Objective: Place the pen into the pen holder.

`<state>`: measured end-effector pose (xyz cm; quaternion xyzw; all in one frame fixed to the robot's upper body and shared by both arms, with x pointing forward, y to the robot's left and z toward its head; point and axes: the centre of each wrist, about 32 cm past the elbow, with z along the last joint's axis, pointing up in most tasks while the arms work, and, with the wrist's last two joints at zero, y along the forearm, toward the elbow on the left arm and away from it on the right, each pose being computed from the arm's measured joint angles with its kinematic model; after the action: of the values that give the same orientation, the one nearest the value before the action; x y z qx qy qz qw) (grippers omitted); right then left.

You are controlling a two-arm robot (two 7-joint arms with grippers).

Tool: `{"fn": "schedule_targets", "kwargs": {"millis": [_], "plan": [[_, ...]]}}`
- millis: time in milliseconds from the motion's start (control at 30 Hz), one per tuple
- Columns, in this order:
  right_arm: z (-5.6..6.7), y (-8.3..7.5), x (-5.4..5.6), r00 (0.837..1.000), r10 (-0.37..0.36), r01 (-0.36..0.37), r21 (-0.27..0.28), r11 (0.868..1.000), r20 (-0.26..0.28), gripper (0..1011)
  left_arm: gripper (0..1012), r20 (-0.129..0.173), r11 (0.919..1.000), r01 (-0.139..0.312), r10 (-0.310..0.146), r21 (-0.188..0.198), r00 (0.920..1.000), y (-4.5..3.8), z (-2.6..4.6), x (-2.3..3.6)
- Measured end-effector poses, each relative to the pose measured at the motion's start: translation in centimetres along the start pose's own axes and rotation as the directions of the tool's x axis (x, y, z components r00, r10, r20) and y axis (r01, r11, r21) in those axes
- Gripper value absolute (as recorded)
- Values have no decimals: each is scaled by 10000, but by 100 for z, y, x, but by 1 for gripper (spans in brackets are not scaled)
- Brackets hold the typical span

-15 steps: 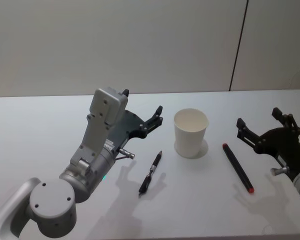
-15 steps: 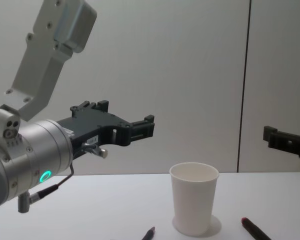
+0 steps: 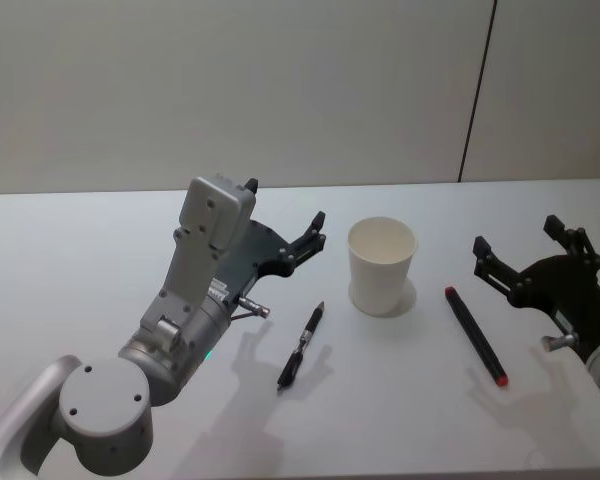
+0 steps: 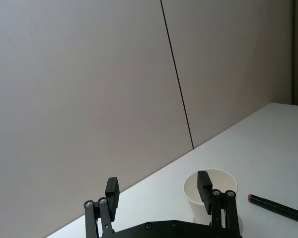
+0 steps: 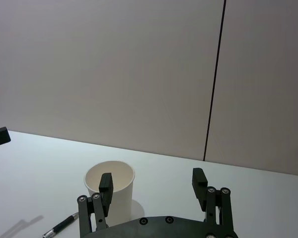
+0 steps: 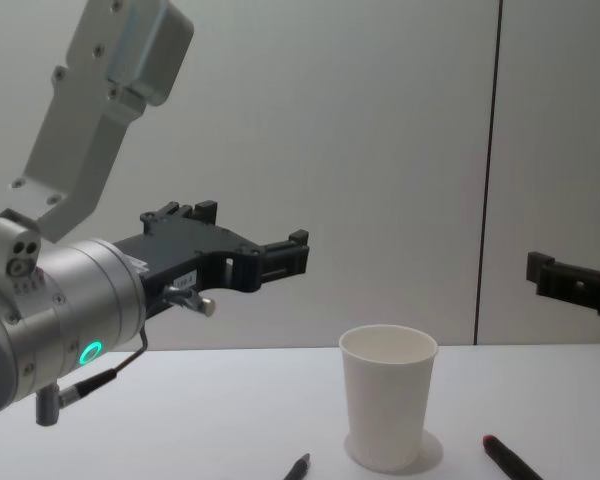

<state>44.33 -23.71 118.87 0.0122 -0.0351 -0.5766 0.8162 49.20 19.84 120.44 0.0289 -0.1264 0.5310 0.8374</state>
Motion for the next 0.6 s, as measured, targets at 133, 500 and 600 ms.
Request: {"fn": "schedule_targets", "kwargs": {"millis": [133, 500, 600], "plan": [[0, 0, 0, 10000, -1, 1, 0, 10000, 1, 1002, 999, 0, 10000, -1, 1, 0, 10000, 0, 0, 0], [0, 0, 0, 10000, -1, 1, 0, 10000, 0, 1002, 1000, 0, 10000, -1, 1, 0, 10000, 0, 0, 0], [0, 0, 0, 10000, 0, 0, 0, 10000, 0, 1002, 1000, 0, 10000, 0, 0, 0, 10000, 0, 0, 0]]}}
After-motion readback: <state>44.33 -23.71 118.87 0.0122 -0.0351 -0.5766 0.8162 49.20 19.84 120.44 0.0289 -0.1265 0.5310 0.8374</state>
